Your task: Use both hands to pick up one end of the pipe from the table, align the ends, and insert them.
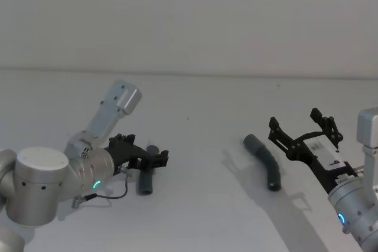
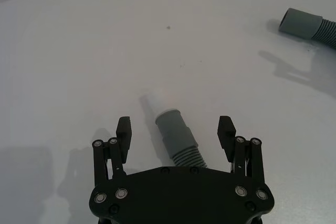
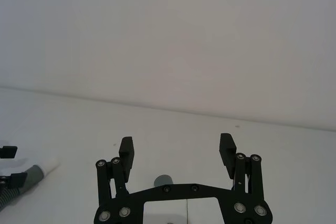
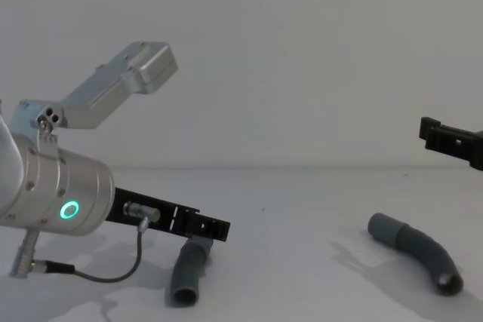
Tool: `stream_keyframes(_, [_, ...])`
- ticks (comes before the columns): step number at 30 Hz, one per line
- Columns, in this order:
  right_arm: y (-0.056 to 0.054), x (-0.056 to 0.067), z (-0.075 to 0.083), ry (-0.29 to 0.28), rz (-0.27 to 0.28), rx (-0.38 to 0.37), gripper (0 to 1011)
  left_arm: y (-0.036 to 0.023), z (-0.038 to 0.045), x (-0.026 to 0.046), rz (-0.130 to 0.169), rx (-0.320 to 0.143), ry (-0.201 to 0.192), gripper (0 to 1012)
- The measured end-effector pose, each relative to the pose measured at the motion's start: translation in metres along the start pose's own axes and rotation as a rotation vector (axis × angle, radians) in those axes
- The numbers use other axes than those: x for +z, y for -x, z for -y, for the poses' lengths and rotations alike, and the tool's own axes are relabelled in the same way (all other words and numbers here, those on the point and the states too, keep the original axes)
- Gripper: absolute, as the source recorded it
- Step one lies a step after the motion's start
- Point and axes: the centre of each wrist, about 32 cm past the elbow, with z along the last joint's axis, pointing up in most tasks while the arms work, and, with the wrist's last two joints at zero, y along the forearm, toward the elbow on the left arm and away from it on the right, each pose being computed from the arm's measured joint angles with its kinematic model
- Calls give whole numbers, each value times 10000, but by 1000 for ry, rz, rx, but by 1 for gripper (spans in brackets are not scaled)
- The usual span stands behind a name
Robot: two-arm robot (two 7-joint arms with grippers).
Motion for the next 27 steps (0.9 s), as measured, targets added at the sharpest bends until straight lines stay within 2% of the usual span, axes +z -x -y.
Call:
stream_keyframes(15, [0, 0, 0, 0, 0, 0, 1000, 98, 21, 25, -58, 36, -44, 1002])
stream_keyframes(27, [0, 0, 0, 0, 0, 0, 1000, 134, 55, 30, -79, 59, -73, 1002])
